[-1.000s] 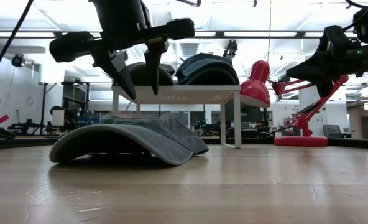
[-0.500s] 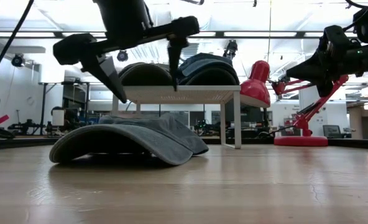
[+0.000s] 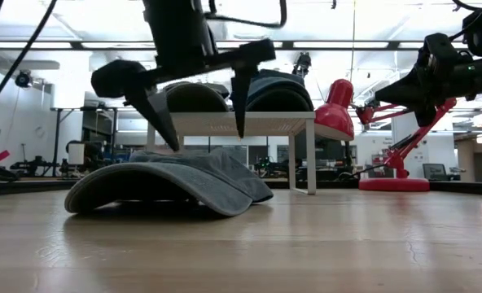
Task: Pick & Place hat
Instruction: Stack the gray cap on the stacked gray caps on the shelf
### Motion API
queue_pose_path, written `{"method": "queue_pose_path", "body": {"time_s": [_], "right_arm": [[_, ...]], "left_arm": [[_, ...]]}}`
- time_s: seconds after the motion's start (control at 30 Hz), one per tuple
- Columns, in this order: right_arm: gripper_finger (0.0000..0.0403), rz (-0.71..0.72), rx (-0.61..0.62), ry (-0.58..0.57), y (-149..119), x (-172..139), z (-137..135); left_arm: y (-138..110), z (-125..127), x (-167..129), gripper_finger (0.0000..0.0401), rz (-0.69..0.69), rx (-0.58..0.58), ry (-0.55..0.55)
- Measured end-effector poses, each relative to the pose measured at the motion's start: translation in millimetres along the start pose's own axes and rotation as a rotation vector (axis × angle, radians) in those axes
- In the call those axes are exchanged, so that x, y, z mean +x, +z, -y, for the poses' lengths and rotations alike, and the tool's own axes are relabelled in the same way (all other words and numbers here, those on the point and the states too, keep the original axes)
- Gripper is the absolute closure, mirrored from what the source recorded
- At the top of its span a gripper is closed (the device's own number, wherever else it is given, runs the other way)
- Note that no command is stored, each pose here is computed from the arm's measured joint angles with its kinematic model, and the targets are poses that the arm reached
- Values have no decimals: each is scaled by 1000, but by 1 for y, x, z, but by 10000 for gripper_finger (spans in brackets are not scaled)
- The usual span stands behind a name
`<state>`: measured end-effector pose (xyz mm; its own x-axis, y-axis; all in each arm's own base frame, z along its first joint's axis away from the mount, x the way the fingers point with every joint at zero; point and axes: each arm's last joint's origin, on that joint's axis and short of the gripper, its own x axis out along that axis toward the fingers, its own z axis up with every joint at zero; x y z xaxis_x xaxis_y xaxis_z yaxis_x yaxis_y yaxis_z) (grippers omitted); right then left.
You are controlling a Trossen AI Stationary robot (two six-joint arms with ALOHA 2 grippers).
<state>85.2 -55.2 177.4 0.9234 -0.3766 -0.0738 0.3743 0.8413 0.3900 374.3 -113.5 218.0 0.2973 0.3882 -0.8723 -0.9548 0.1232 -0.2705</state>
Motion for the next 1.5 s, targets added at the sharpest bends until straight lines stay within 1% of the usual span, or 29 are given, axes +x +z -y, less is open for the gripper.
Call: {"method": "queue_pose_path", "body": {"time_s": [0.23, 0.37, 0.47, 0.57, 0.63, 0.7, 0.8, 1.0, 1.13, 1.2, 1.5], "right_arm": [[376, 0, 3, 0, 0, 0, 0], [376, -1, 3, 0, 0, 0, 0], [376, -1, 4, 0, 0, 0, 0], [376, -1, 4, 0, 0, 0, 0], [376, -1, 4, 0, 0, 0, 0], [376, 0, 4, 0, 0, 0, 0], [376, 0, 4, 0, 0, 0, 0], [376, 0, 3, 0, 0, 0, 0], [376, 0, 3, 0, 0, 0, 0], [376, 0, 3, 0, 0, 0, 0], [376, 0, 3, 0, 0, 0, 0]], "left_arm": [[9, -6, 27, 23, -116, -26, 64], [7, -17, 41, 25, -200, -40, 126], [3, -24, 51, 26, -270, -78, 158], [0, -31, 55, 37, -288, -111, 183], [-1, -33, 57, 58, -286, -120, 191], [-1, -34, 58, 91, -284, -120, 195], [0, -35, 58, 156, -264, -120, 196], [0, -35, 58, 300, -245, -133, 196], [-1, -35, 58, 380, -220, -129, 188], [-1, -35, 57, 390, -185, -126, 176], [-3, -34, 42, 396, -164, -95, 210]]}}
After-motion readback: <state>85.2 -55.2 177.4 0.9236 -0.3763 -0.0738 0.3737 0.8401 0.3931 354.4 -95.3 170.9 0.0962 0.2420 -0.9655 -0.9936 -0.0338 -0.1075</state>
